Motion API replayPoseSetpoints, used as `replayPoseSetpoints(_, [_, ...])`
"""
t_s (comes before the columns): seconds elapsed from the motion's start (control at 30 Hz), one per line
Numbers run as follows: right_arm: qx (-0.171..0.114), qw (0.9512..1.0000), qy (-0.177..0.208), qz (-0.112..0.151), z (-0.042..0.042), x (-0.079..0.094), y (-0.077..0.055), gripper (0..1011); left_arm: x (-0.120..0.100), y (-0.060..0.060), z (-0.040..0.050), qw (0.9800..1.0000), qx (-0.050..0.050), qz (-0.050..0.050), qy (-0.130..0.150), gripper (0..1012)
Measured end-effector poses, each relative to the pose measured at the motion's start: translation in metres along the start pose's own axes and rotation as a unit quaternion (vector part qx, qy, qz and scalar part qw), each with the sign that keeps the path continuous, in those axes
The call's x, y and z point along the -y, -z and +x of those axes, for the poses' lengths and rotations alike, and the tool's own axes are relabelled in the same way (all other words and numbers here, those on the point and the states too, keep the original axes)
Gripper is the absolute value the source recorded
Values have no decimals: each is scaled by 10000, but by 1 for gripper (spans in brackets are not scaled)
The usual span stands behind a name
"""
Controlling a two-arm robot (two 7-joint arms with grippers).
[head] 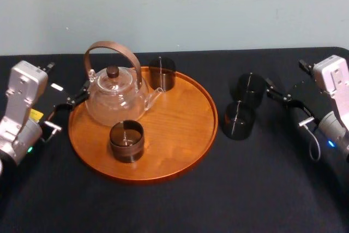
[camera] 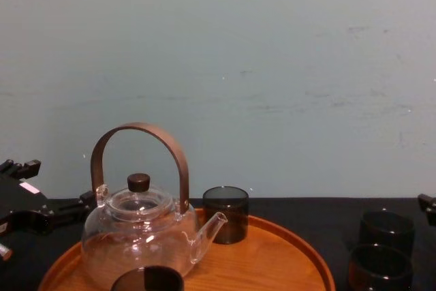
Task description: Pick up the glass from the table and place it on the tray.
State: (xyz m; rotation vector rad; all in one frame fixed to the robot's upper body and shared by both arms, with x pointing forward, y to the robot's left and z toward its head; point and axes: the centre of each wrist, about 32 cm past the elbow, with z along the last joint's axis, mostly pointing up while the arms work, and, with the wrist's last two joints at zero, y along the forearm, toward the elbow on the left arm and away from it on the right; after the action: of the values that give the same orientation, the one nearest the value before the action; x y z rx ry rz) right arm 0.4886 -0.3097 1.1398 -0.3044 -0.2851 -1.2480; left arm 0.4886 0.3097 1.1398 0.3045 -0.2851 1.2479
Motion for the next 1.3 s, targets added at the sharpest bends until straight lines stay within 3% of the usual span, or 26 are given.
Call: replayPoseSetpoints(1.3, [0, 10000, 0, 0, 0, 0, 0, 1002, 0, 0, 0, 10000, 0, 0, 0, 1001])
